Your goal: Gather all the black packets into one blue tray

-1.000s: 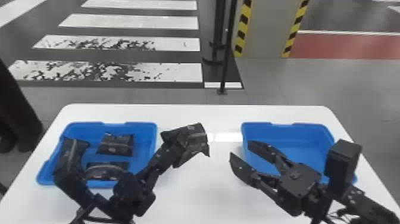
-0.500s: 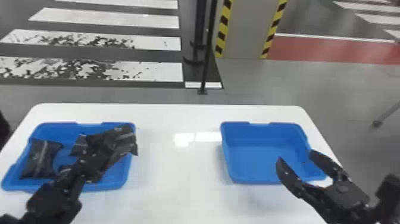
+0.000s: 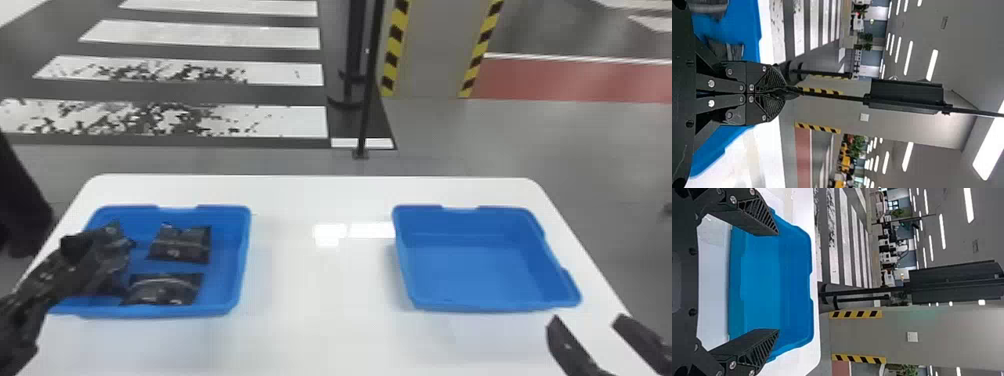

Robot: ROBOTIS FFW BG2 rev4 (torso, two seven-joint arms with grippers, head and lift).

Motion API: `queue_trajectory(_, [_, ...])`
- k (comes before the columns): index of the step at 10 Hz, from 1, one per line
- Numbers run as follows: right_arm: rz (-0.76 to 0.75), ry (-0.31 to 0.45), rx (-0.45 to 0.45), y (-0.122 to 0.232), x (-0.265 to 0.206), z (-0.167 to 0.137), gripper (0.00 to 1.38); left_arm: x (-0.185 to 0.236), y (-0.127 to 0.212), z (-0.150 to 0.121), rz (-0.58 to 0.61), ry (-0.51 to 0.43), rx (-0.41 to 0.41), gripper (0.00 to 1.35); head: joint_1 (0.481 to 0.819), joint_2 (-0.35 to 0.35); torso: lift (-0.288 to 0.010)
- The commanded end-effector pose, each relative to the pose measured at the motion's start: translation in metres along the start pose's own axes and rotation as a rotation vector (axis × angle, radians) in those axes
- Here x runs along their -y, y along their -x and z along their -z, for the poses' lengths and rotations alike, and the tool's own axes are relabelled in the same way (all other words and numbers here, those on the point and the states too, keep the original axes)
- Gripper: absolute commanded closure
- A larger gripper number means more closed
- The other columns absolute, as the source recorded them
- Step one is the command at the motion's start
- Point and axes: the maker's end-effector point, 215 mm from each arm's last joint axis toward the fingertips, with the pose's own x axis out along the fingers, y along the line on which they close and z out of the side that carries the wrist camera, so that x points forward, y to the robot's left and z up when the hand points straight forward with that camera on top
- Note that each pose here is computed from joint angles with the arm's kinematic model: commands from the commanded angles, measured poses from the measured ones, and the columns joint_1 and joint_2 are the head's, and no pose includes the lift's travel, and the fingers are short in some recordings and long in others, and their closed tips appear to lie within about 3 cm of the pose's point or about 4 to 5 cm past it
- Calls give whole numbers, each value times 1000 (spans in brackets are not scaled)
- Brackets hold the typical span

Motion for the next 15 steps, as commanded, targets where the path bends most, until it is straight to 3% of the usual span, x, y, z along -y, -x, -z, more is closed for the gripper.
queue_trajectory(1, [13,-22,-2,9,2,5,151,-44,12,-6,-84,-105,-40,1173,695,-20,-110])
queue_trajectory(2, [22,-15,4,15,3,3,151,-67,17,0,-127,-143,-74,868,695,27,-110])
queue_trajectory(3, [36,-5,18,18,5,-2,151,-80,20,-1,-154,-187,-77,292,695,50,-110])
queue_trajectory(4, [51,7,40,23,8,-7,151,-82,23,-4,-160,-201,-70,-1,695,85,-110])
queue_trajectory(5, [64,23,70,28,10,-15,151,-66,26,-9,-143,-202,-21,117,695,101,-110])
queue_trajectory(7, [91,44,103,44,13,-26,151,-24,44,-15,-148,-108,82,282,695,68,-110])
queue_trajectory(9, [103,64,138,60,14,-34,151,31,60,-14,-128,-13,113,295,695,21,-110])
queue_trajectory(11, [115,81,165,75,14,-44,151,55,80,-11,-141,34,120,302,695,-74,-110])
queue_trajectory(15, [130,97,216,91,17,-51,151,63,110,-17,-186,1,127,302,695,-119,-110])
